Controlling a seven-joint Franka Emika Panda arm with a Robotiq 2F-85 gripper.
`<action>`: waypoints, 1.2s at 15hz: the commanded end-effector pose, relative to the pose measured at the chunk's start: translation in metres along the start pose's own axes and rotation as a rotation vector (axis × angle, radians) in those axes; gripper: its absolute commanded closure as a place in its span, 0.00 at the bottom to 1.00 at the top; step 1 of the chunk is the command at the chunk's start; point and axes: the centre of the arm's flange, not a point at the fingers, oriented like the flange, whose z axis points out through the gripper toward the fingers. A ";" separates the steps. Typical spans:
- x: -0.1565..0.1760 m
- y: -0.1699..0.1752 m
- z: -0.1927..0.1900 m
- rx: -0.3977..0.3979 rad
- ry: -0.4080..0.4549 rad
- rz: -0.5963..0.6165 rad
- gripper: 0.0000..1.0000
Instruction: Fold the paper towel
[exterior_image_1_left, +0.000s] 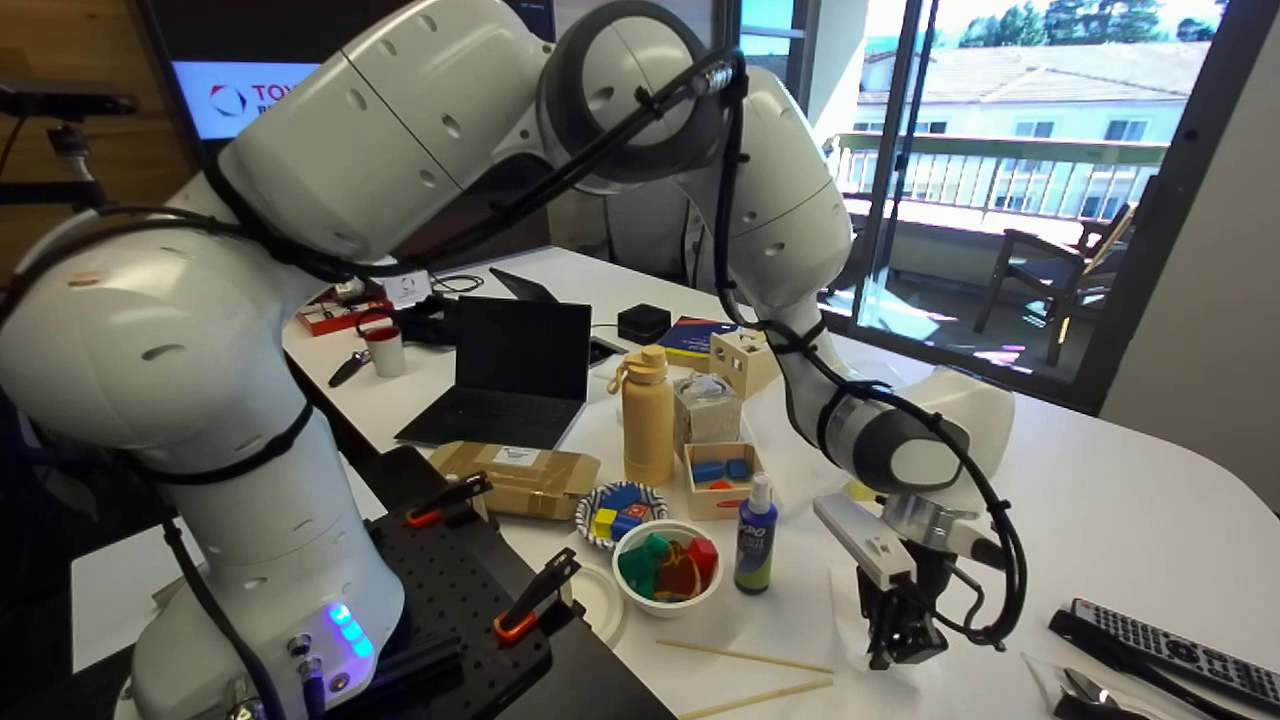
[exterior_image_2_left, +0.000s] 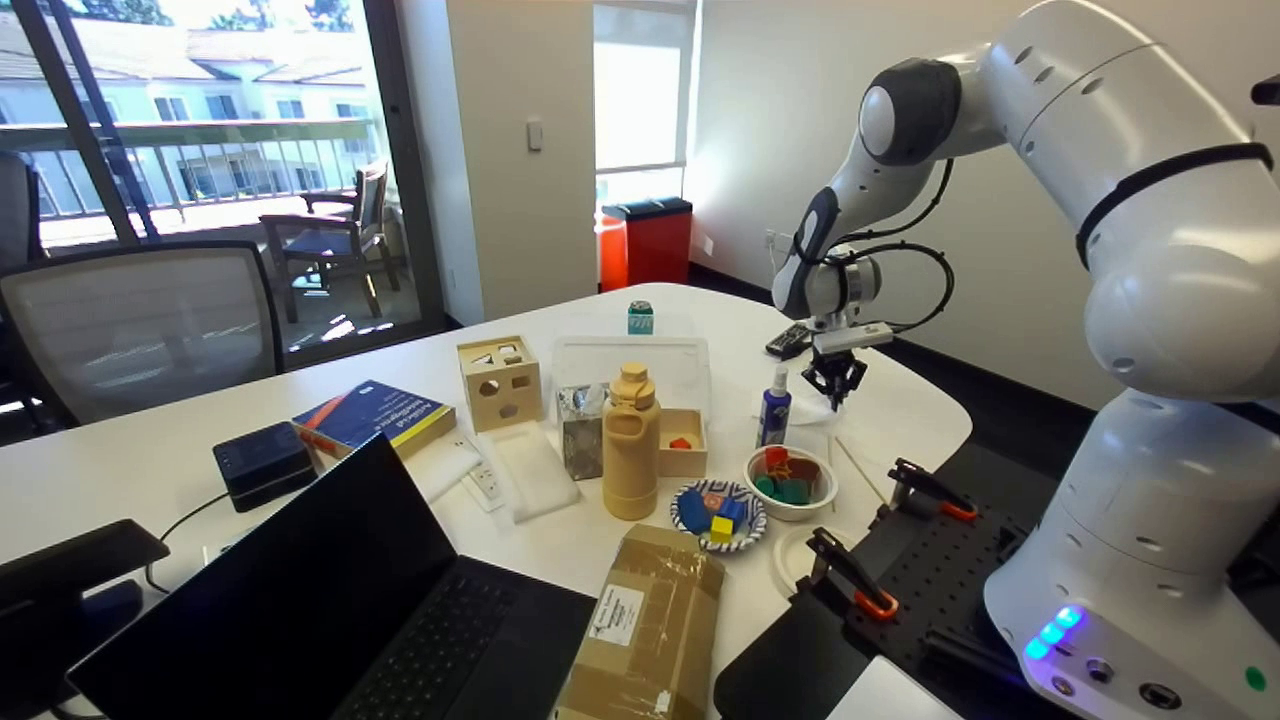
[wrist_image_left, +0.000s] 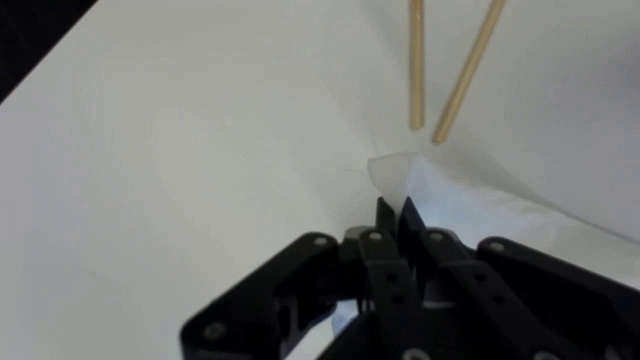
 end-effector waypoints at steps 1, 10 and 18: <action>-0.005 -0.016 -0.008 -0.107 -0.076 0.014 0.99; -0.010 -0.043 -0.021 -0.294 -0.197 0.006 0.99; -0.003 -0.088 -0.009 -0.460 -0.274 -0.031 0.99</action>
